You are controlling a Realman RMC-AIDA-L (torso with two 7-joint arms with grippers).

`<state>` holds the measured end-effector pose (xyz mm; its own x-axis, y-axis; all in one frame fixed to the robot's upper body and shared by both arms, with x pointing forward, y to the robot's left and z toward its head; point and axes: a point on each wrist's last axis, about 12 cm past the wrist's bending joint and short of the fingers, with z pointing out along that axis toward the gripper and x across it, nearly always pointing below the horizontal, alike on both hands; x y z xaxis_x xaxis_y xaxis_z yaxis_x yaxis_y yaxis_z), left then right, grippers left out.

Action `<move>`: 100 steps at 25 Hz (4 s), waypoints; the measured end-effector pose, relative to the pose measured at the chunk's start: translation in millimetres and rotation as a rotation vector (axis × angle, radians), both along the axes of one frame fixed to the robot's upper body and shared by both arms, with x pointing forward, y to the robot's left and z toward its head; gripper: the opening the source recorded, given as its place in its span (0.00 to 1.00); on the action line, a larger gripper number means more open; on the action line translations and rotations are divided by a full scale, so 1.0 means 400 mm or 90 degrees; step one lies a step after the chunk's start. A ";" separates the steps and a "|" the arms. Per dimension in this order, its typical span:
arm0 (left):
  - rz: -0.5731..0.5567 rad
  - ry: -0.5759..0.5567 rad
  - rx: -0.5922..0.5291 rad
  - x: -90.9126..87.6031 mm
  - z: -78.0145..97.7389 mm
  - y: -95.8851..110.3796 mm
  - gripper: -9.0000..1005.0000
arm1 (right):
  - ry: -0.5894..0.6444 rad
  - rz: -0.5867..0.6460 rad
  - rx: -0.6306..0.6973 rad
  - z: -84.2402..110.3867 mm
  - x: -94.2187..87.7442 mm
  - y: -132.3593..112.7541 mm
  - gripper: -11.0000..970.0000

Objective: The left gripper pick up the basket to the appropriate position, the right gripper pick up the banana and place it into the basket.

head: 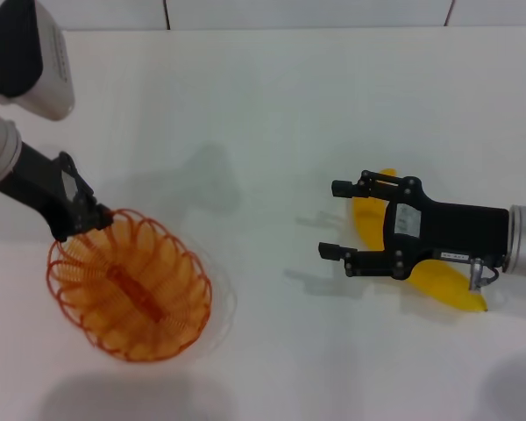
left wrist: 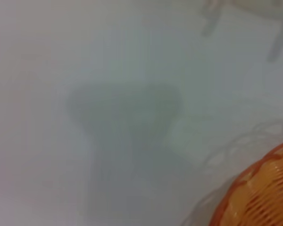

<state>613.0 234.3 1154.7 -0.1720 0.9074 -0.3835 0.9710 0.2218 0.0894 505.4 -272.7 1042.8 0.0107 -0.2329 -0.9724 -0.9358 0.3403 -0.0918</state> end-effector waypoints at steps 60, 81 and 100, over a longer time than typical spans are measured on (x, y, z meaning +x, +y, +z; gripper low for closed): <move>0.352 0.112 -0.179 0.084 0.000 -0.051 0.08 | -0.008 0.010 0.016 0.013 0.018 0.022 0.85; 0.028 -0.188 -0.401 -0.269 -0.124 0.145 0.78 | -0.005 -0.090 0.043 -0.002 -0.042 -0.068 0.85; 0.100 -0.155 -0.482 -0.280 -0.205 0.172 0.90 | 0.258 -0.070 -0.137 0.050 0.031 -0.135 0.85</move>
